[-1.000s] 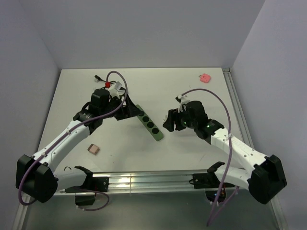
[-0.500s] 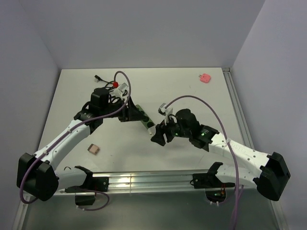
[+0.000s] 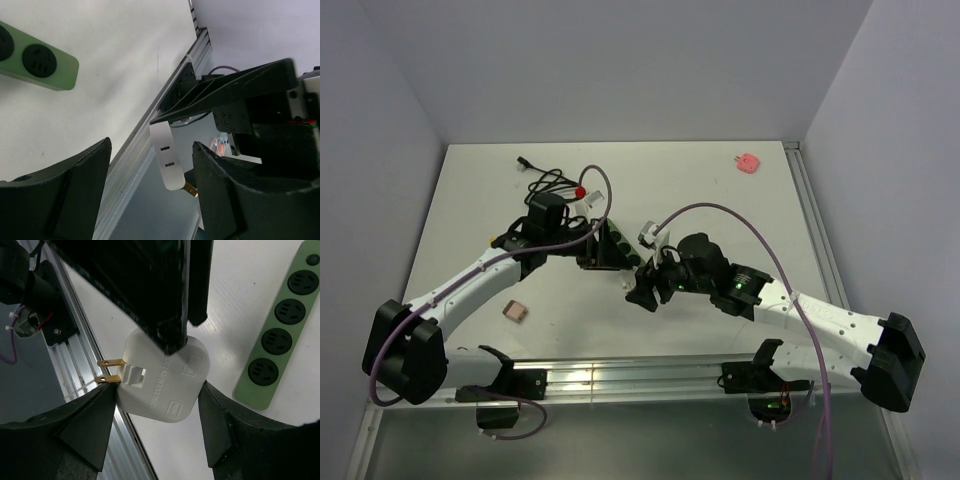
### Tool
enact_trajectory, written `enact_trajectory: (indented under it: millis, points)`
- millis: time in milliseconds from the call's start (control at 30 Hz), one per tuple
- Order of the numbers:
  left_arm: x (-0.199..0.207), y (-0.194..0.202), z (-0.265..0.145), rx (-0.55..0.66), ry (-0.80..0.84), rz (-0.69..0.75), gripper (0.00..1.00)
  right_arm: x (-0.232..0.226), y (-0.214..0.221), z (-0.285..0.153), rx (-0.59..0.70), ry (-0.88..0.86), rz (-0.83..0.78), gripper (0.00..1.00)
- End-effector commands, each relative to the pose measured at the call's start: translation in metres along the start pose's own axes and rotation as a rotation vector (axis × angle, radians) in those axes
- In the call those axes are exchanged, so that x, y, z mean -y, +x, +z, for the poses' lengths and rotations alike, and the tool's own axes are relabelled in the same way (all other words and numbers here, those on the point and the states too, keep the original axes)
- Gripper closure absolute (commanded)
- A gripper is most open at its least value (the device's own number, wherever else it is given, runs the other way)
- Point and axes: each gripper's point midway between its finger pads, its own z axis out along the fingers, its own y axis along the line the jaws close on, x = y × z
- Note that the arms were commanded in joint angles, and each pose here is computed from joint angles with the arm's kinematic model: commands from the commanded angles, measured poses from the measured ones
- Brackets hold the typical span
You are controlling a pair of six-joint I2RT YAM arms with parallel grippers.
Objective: Insert the plug
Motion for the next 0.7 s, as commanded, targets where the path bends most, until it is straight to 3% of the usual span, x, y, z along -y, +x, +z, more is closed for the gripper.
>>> enact_trajectory:
  millis: [0,267,367,433,500,567,600,667]
  points:
    - [0.008,0.012,0.006,-0.049,0.057,0.048,0.29,-0.006,-0.037,-0.001,0.098,0.002,-0.054,0.88]
    - [0.02,0.028,0.01,-0.098,0.118,0.054,0.48,0.003,-0.042,0.0,0.123,0.054,-0.06,0.88]
    - [0.028,0.033,0.009,-0.114,0.175,0.045,0.63,0.002,-0.041,0.001,0.119,0.046,-0.063,0.88]
    - [0.036,0.03,0.008,-0.105,0.222,0.067,0.83,0.001,-0.039,0.003,0.112,0.036,-0.063,0.84]
    - [0.039,0.03,0.008,-0.111,0.238,0.063,1.0,0.0,-0.037,0.004,0.107,0.03,-0.055,0.74]
    - [0.042,0.029,0.006,-0.105,0.238,0.09,1.0,-0.003,-0.033,0.004,0.094,0.013,-0.036,0.63]
    - [0.042,0.026,0.005,-0.093,0.227,0.103,1.0,-0.003,-0.032,0.004,0.086,0.012,-0.027,0.49]
    - [0.039,0.025,0.003,-0.086,0.185,0.132,1.0,-0.005,-0.024,0.002,0.056,0.012,0.014,0.37]
